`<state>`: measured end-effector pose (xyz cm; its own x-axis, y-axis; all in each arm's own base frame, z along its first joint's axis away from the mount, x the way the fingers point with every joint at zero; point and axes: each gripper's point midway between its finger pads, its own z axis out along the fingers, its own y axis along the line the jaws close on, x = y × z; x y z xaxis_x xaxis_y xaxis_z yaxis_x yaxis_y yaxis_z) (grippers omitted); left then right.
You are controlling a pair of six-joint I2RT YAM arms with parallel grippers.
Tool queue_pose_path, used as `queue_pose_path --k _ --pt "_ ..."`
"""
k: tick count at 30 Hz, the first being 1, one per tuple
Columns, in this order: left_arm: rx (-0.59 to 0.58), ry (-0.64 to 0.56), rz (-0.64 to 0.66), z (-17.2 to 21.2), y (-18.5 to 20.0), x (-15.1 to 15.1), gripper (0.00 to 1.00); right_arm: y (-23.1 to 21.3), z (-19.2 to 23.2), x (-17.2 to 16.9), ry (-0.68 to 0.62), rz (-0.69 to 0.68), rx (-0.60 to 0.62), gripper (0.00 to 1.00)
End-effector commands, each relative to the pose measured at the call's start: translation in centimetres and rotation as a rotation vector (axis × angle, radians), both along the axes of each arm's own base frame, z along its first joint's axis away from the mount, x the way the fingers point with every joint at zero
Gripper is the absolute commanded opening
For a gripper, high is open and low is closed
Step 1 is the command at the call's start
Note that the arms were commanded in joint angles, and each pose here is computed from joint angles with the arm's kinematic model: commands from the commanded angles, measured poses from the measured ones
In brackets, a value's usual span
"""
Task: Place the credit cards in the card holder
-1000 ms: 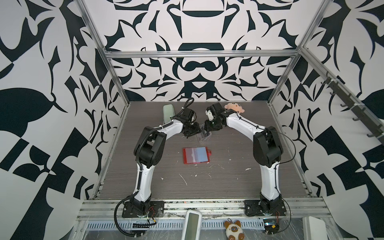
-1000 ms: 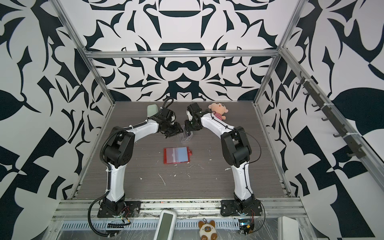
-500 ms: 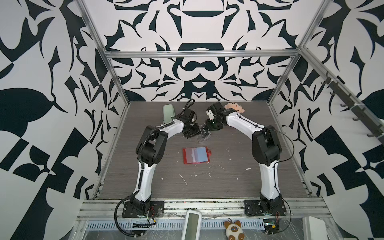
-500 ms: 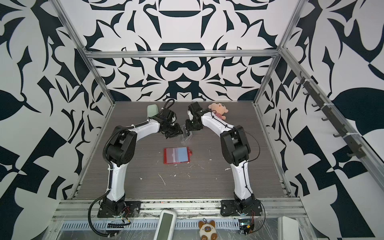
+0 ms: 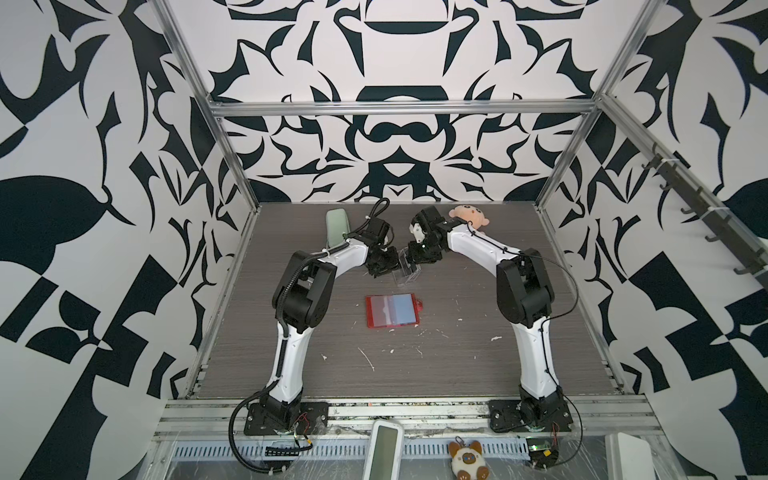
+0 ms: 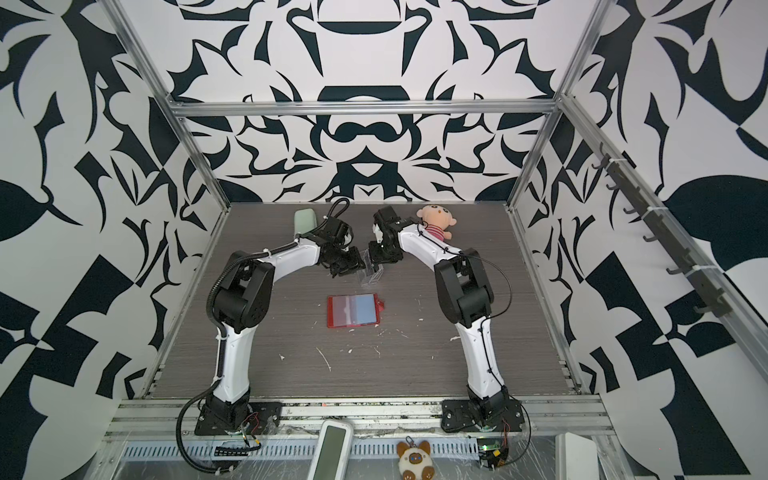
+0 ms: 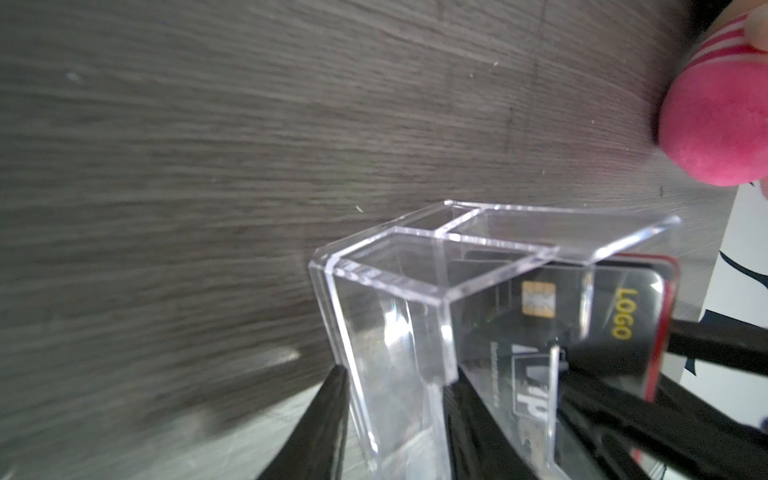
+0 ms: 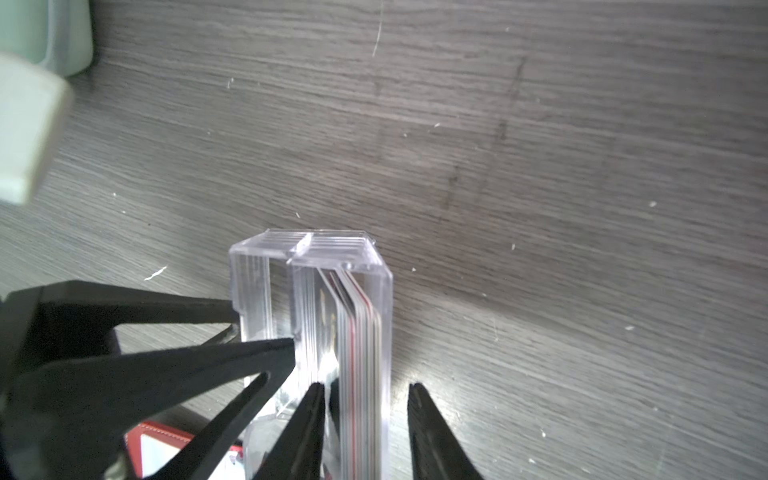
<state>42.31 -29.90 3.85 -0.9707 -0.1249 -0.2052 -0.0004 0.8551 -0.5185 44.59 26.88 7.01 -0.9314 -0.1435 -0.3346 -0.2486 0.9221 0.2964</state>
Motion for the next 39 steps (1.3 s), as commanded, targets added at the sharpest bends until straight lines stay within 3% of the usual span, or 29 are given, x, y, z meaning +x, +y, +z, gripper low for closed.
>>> queue_pose_path --k 1,17,39 --pt "0.058 0.054 0.008 -1.7 1.1 -0.6 0.41 0.0 1.1 0.5 -0.012 -0.01 -0.005 0.37" --pt "0.067 0.06 0.0 -1.9 1.2 -0.8 0.4 -0.3 -0.1 0.4 0.017 0.004 -0.079 0.37" --pt "0.083 0.07 0.0 -2.3 1.4 -0.8 0.39 -0.6 2.5 0.5 -0.047 0.02 -0.19 0.31"
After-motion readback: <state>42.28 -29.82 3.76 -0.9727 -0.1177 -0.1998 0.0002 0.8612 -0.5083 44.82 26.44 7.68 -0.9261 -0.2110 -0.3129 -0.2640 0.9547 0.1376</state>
